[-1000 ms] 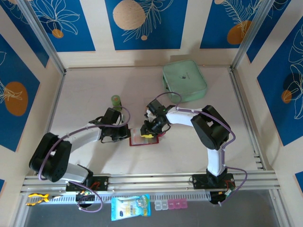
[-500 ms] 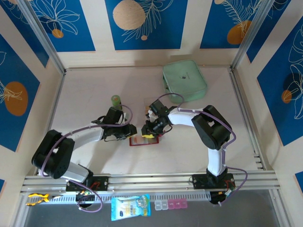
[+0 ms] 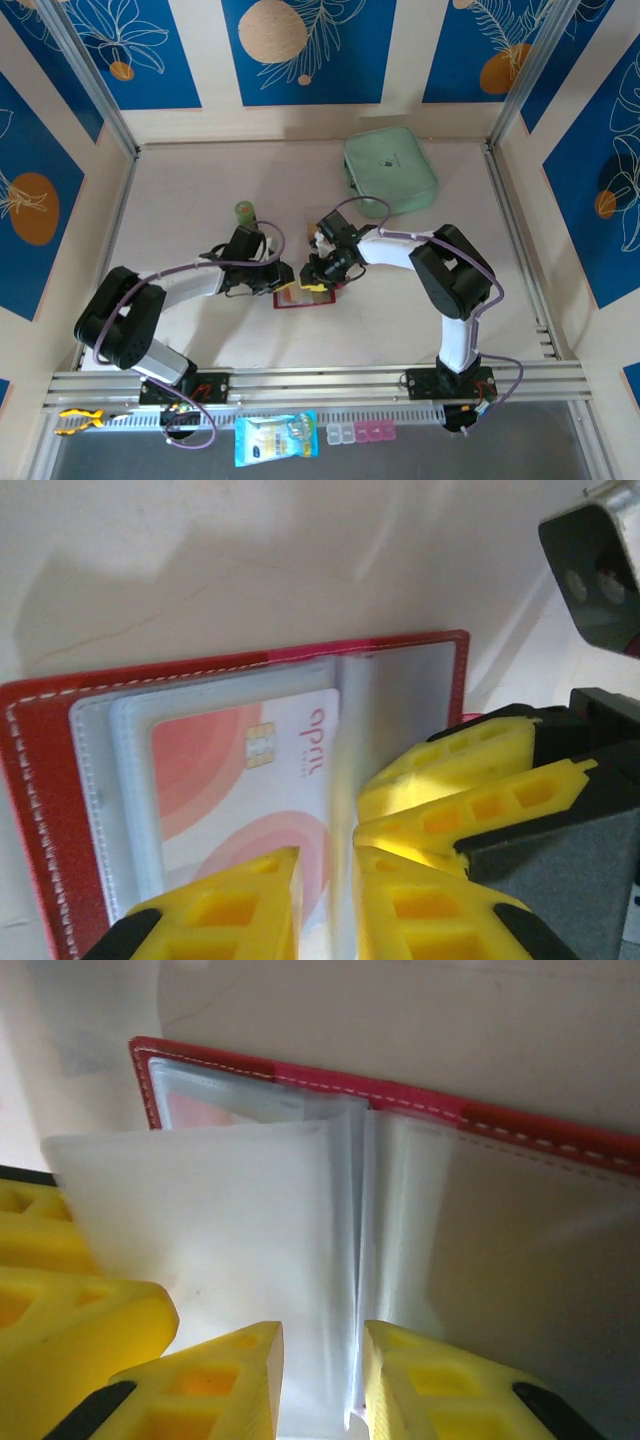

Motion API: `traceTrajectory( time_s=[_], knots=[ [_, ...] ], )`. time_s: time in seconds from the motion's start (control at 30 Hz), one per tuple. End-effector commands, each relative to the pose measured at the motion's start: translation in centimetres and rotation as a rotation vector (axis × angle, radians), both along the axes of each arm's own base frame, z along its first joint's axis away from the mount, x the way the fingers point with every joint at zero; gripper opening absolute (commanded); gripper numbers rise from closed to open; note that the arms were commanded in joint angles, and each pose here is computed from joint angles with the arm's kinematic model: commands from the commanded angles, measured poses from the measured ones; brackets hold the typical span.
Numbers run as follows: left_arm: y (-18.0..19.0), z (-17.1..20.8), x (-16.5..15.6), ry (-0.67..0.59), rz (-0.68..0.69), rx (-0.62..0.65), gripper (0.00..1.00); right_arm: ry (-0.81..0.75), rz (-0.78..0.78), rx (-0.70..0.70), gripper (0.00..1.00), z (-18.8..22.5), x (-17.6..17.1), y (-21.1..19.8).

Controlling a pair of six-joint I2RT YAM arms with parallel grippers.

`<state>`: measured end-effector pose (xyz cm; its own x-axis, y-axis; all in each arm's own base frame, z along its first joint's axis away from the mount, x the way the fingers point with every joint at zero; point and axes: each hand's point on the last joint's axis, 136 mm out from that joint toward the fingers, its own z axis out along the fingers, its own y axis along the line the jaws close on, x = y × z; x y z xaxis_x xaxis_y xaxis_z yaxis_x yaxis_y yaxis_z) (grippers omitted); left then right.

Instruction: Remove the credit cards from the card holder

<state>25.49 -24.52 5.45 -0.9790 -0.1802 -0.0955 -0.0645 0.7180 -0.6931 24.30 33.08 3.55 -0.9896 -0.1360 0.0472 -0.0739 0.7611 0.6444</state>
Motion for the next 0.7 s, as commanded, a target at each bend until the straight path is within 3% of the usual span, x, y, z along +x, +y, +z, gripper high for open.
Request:
traceTrajectory(
  time_s=[0.0, 0.67],
  knots=[
    [-1.2, 1.8, 0.4, -0.016, -0.019, -0.042, 0.21, -0.031, -0.021, 0.007, 0.29, 2.3, 0.1, -0.7],
    [-5.6, 2.8, 1.4, -0.028, -0.093, -0.041, 0.25, -0.119, -0.114, 0.031, 0.29, 6.3, 1.6, -5.4]
  ],
)
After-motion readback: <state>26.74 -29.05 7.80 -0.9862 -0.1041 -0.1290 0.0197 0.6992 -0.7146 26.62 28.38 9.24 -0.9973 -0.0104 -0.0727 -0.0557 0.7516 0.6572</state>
